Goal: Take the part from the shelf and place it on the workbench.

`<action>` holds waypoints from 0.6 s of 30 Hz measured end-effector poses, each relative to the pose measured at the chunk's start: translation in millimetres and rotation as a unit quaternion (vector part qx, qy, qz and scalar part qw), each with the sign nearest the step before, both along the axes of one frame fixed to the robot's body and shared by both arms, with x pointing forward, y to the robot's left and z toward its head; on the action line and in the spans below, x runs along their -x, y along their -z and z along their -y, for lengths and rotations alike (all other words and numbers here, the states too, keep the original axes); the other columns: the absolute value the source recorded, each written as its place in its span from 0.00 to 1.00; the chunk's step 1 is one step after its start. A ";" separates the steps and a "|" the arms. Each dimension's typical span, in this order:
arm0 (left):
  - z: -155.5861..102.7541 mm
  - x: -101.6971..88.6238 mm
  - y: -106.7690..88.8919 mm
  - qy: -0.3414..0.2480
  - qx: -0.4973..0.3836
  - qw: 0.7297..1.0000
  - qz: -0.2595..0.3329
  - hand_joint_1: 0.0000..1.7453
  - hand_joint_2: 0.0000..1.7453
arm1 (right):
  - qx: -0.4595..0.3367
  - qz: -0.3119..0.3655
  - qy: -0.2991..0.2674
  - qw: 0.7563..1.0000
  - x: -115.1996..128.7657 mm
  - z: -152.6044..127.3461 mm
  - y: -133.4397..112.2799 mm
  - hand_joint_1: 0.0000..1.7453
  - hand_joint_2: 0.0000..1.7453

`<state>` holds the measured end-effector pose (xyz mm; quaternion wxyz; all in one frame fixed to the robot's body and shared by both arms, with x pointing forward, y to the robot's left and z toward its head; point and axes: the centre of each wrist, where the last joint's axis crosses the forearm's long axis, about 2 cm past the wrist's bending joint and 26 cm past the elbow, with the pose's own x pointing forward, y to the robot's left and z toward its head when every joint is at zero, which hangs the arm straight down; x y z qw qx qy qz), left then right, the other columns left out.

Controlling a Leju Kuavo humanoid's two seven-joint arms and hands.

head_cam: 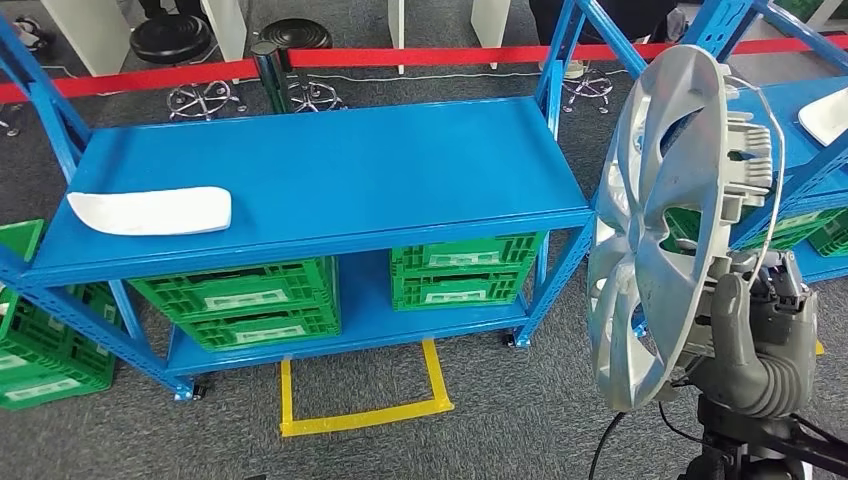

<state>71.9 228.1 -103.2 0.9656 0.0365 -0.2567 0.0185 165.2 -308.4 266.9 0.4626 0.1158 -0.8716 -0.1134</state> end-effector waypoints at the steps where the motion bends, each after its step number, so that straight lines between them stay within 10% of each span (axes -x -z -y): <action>1: -0.1 0.1 0.0 0.000 0.000 1.000 0.000 0.00 1.00 | 0.000 0.000 0.000 1.000 0.0 0.0 0.0 1.00 1.00; 18: -0.7 2.1 0.5 0.000 -0.001 1.000 -0.003 0.00 1.00 | 0.003 -0.002 0.000 1.000 -1.6 0.6 1.1 1.00 1.00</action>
